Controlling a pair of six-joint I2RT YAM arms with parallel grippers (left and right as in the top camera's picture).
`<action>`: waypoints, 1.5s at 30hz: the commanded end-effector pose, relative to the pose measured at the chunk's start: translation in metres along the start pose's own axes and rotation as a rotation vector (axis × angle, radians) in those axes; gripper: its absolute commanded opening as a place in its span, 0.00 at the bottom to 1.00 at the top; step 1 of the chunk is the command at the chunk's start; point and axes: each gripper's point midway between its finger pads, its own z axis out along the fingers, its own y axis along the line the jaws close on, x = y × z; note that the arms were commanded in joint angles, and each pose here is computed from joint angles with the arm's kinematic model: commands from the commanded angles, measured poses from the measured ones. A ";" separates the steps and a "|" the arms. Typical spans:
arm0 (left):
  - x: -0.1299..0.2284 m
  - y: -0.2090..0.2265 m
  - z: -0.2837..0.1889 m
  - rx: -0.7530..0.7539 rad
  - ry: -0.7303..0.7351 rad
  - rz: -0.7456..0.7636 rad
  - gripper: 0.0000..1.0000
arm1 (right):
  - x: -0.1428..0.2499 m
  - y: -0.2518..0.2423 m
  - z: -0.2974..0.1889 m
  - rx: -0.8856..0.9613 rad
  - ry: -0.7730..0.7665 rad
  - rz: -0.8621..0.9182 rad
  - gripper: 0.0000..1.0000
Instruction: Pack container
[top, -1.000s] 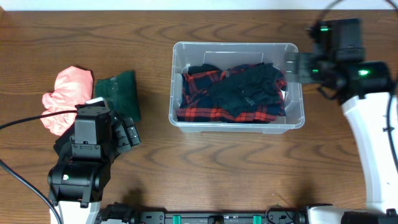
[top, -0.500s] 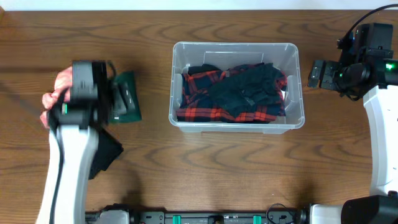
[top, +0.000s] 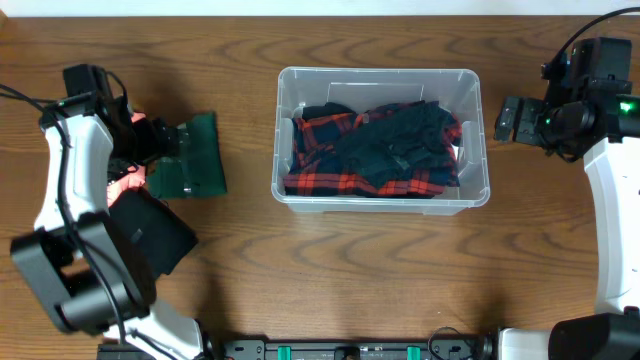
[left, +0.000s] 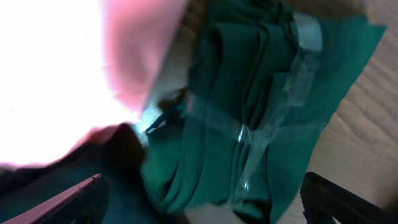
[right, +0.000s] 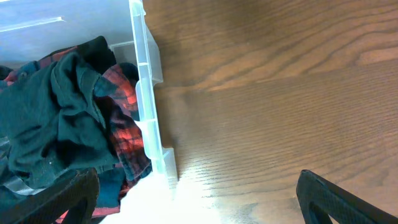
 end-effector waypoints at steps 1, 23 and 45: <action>0.002 -0.018 0.022 0.132 0.063 0.108 0.98 | 0.001 0.001 0.001 -0.008 0.004 -0.012 0.99; -0.001 -0.079 -0.065 0.338 -0.078 0.226 0.06 | 0.001 -0.023 0.000 0.105 0.003 0.006 0.99; 0.186 -0.410 -0.166 0.783 -0.206 0.522 0.06 | 0.001 -0.024 0.000 0.095 0.004 0.020 0.99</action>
